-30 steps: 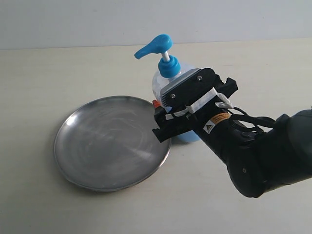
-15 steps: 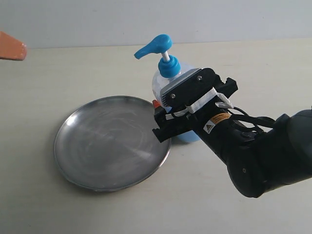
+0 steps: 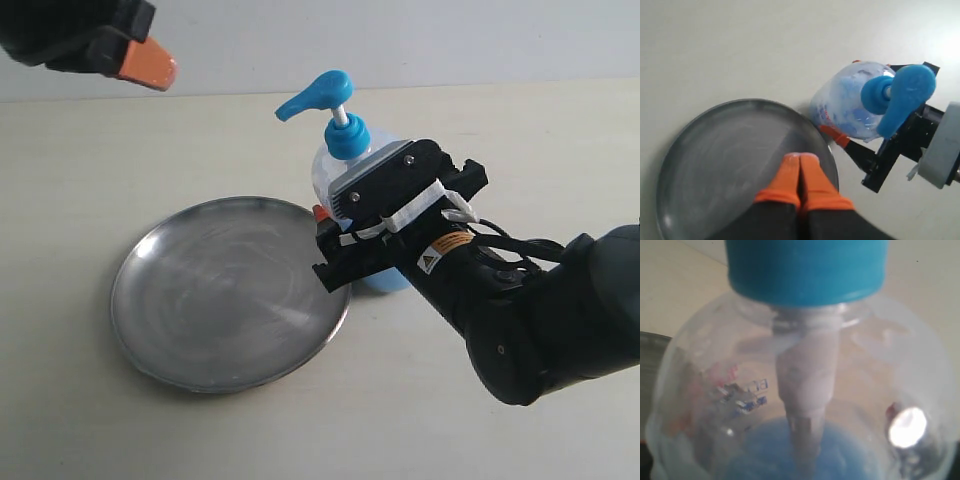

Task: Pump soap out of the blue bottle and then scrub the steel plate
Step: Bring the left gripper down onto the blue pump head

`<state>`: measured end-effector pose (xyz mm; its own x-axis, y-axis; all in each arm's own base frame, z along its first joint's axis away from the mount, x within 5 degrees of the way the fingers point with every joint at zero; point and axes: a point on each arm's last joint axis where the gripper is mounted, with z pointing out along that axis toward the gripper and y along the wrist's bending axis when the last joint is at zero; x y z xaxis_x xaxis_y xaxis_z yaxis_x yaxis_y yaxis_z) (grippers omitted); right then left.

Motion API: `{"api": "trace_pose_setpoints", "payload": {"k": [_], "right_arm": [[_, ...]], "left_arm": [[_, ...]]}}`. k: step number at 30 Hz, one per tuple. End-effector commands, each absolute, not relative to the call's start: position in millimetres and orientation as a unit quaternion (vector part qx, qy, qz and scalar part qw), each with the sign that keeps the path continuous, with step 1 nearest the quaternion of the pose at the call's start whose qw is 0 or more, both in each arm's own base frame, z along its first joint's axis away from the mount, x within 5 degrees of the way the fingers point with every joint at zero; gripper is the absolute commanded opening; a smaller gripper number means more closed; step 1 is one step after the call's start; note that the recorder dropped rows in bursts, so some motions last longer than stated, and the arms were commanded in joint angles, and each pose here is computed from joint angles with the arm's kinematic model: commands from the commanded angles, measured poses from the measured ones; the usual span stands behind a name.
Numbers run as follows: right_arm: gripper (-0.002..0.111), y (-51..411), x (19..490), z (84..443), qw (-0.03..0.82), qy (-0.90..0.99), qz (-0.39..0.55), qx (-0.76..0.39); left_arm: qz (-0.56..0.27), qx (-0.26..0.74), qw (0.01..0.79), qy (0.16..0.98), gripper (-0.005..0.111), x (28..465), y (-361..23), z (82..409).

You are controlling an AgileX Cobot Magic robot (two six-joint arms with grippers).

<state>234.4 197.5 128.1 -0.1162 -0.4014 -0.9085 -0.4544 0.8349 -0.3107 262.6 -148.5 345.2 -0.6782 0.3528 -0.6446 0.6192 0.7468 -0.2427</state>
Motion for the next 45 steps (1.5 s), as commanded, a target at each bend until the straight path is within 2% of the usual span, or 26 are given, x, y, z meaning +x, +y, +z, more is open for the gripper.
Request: {"api": "trace_pose_setpoints", "payload": {"k": [1,9,18,24,32,45], "right_arm": [[0.0,200.6,237.3,137.3,0.626,0.726,0.025,-0.282],[0.0,200.6,237.4,135.4,0.624,0.728,0.024,-0.284],[0.0,200.6,237.4,135.4,0.624,0.728,0.024,-0.284],[0.0,200.8,237.3,135.5,0.624,0.727,0.024,-0.284],[0.0,200.8,237.3,135.5,0.624,0.727,0.024,-0.284],[0.0,200.8,237.3,135.5,0.624,0.727,0.024,-0.284]], "left_arm": [[-0.238,0.289,0.292,0.88,0.0,268.6,-170.9,351.5],[-0.257,0.321,0.293,0.863,0.0,274.8,-209.6,360.4],[-0.247,0.353,0.302,0.85,0.0,274.4,-236.1,369.5],[-0.21,0.375,0.296,0.853,0.0,264.2,-243.7,373.4],[-0.218,0.374,0.29,0.854,0.0,258.6,-249.4,373.3],[-0.217,0.36,0.27,0.866,0.0,270.8,-259.8,352.7]]}}
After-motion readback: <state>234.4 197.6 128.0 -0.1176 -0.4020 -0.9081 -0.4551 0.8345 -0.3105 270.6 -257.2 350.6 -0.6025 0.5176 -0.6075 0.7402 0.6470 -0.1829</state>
